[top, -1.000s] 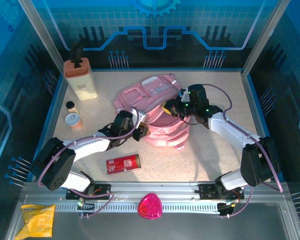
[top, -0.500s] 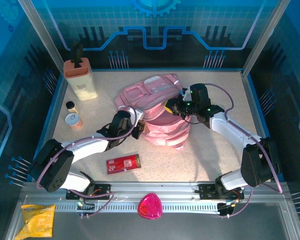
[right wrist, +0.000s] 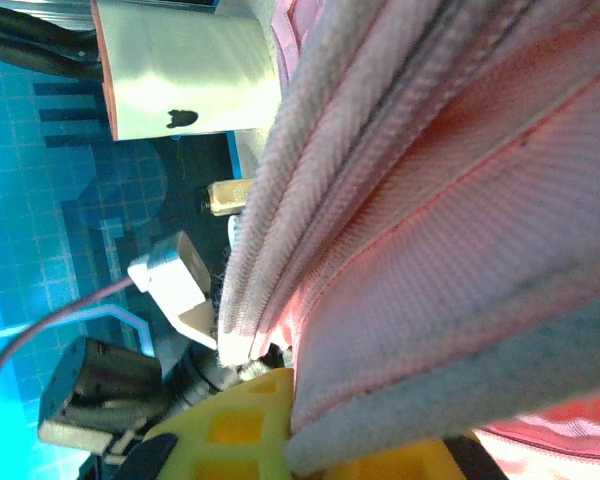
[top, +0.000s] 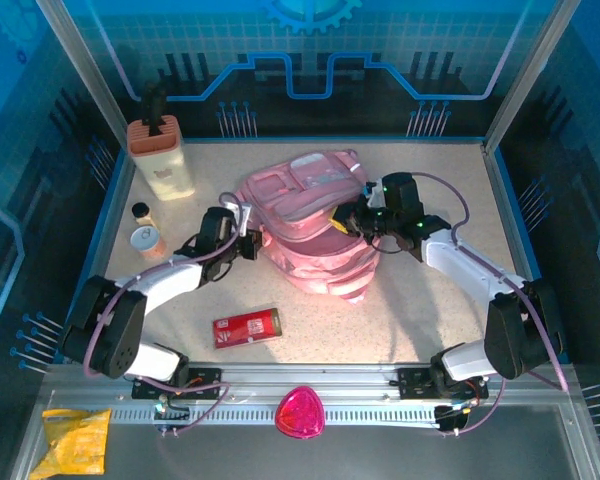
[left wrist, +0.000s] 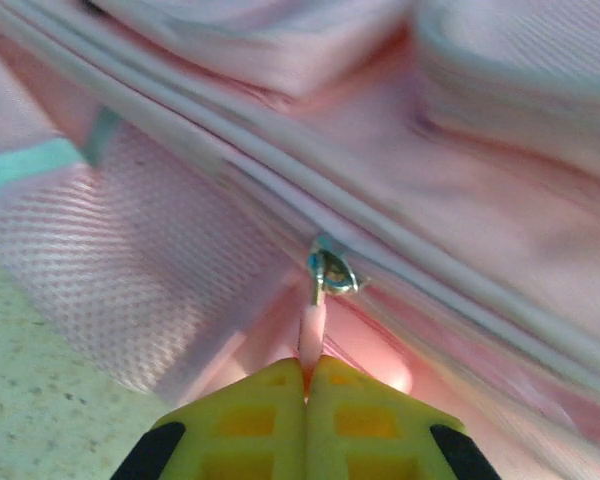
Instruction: Pack books, pencil case, and school supplies into a backpack
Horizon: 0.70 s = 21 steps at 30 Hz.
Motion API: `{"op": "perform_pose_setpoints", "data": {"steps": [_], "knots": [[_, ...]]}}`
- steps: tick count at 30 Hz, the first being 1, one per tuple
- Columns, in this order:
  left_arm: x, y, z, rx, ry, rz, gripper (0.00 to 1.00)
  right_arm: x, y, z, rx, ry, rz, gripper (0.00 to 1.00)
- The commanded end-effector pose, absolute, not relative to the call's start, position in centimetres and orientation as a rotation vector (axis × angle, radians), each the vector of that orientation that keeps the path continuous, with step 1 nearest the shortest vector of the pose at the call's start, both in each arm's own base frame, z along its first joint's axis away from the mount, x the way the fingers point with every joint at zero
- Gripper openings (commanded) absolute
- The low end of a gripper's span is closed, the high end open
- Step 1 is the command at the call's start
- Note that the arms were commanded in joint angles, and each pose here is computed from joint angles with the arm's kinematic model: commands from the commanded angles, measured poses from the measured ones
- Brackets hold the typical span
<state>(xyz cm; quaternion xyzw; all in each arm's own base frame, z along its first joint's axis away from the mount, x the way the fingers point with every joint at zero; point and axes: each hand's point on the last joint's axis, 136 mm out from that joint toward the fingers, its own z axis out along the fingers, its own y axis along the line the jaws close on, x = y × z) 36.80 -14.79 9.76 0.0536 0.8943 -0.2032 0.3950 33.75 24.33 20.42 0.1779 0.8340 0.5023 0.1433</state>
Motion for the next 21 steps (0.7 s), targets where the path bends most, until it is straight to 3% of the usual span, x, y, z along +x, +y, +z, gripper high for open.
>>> {"op": "perform_pose_setpoints", "data": {"steps": [1, 4, 7, 13, 21], "knots": [[38.7, -14.2, 10.3, 0.050, 2.288, -0.546, 0.00, 33.2, 25.7, 21.7, 0.411, 2.351, 1.493, 0.00], [38.6, -14.9, 10.5, 0.056, 2.285, -0.601, 0.00, 33.2, 26.3, 21.2, 0.376, 2.345, 1.502, 0.00], [37.5, -14.5, 10.3, 0.035, 2.326, -0.591, 0.17, 32.5, 25.9, 20.7, 0.331, 2.375, 1.430, 0.17], [32.0, -12.9, 10.0, -0.240, 2.437, -0.651, 0.40, 27.7, 23.2, 17.9, 0.172, 2.521, 1.117, 0.48], [25.0, -12.5, 9.8, -0.445, 2.504, -0.717, 0.45, 22.8, 15.1, 14.7, 0.186, 2.603, 0.677, 0.75]]}}
